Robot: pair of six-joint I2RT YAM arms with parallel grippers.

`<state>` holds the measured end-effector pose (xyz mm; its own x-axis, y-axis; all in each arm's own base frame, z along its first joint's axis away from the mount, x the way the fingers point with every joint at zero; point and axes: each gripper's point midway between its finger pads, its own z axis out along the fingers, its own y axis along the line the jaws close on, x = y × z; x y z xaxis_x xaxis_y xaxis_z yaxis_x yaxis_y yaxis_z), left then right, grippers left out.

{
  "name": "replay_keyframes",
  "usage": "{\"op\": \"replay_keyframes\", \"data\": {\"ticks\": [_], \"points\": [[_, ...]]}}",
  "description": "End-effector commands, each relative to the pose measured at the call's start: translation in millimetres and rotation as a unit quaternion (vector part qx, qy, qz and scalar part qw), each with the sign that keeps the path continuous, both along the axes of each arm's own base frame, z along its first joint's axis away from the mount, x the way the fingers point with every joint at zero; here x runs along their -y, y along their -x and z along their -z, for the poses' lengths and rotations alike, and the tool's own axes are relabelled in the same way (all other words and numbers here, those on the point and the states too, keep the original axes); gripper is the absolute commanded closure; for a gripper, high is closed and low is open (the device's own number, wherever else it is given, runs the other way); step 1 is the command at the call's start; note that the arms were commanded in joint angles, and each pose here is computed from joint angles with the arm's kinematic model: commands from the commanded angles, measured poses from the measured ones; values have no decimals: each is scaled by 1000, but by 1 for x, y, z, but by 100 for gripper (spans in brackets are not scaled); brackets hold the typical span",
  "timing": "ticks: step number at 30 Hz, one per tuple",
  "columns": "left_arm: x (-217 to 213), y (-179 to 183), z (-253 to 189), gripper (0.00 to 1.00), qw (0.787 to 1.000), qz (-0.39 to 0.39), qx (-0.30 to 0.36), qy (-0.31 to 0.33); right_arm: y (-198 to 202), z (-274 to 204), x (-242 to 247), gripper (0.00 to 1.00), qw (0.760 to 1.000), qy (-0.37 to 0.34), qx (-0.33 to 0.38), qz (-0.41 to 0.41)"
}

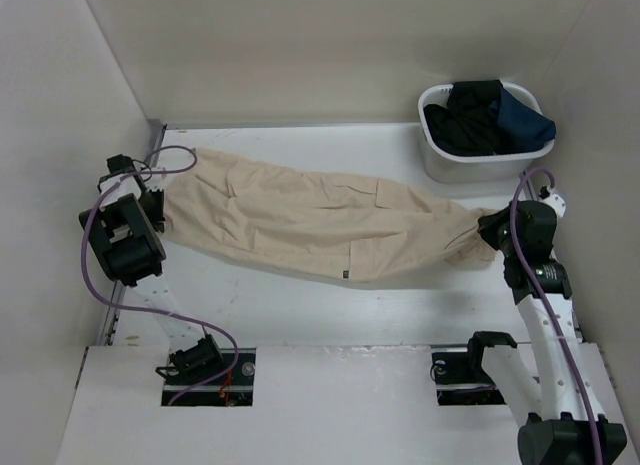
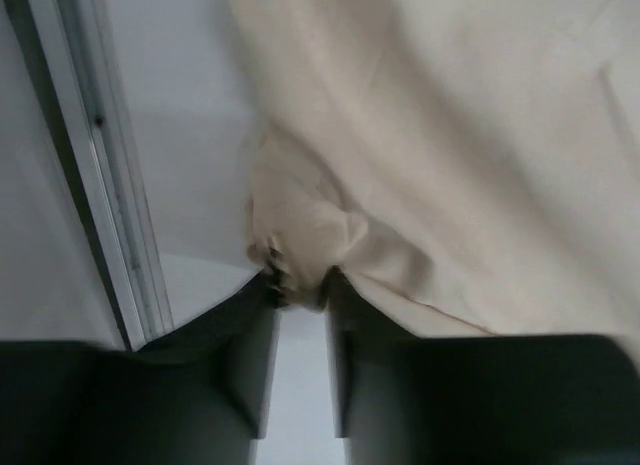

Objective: Fold and stack the trousers
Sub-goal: Flatten the trousers out

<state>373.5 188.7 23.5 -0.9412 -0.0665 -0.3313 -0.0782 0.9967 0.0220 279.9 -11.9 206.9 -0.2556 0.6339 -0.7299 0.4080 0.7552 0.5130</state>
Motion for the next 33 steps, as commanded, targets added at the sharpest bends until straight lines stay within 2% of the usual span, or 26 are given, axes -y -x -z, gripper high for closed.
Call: {"op": "replay_keyframes", "data": {"ticks": [1,2,6,8,11,16,21,24,25,27,30,32,33], "points": [[0,-20,-1,93,999,-4,34,-1,-1,-3,8,100,1000,12,15,11],[1,-22,-3,100,999,-5,41,1,-1,0,10,100,1000,11,10,15],[-11,-16,-48,100,996,-7,85,-21,-1,-17,18,100,1000,-2,20,16],[-24,5,-80,100,995,18,87,-49,12,-29,18,100,1000,-10,18,10],[-38,58,-109,100,995,32,65,-67,50,-13,15,100,999,-35,-22,25],[-38,154,-95,100,993,79,-24,-90,103,20,22,100,989,-82,-35,114],[-26,208,-70,100,984,112,-88,-106,135,57,23,100,962,-158,-64,215],[-29,231,-62,99,978,119,-111,-127,151,57,24,99,943,-184,-60,269],[-31,237,-59,99,976,122,-119,-136,158,54,28,96,938,-178,-62,289],[-40,246,-57,99,972,122,-130,-153,172,45,37,81,931,-156,-74,322],[-46,254,-55,97,969,124,-140,-160,182,12,48,60,937,-105,-47,330],[-46,256,-54,94,968,130,-143,-158,186,-10,51,54,942,-79,-24,326],[-47,255,-54,93,968,131,-142,-161,188,-20,53,54,943,-68,-15,326]]}}
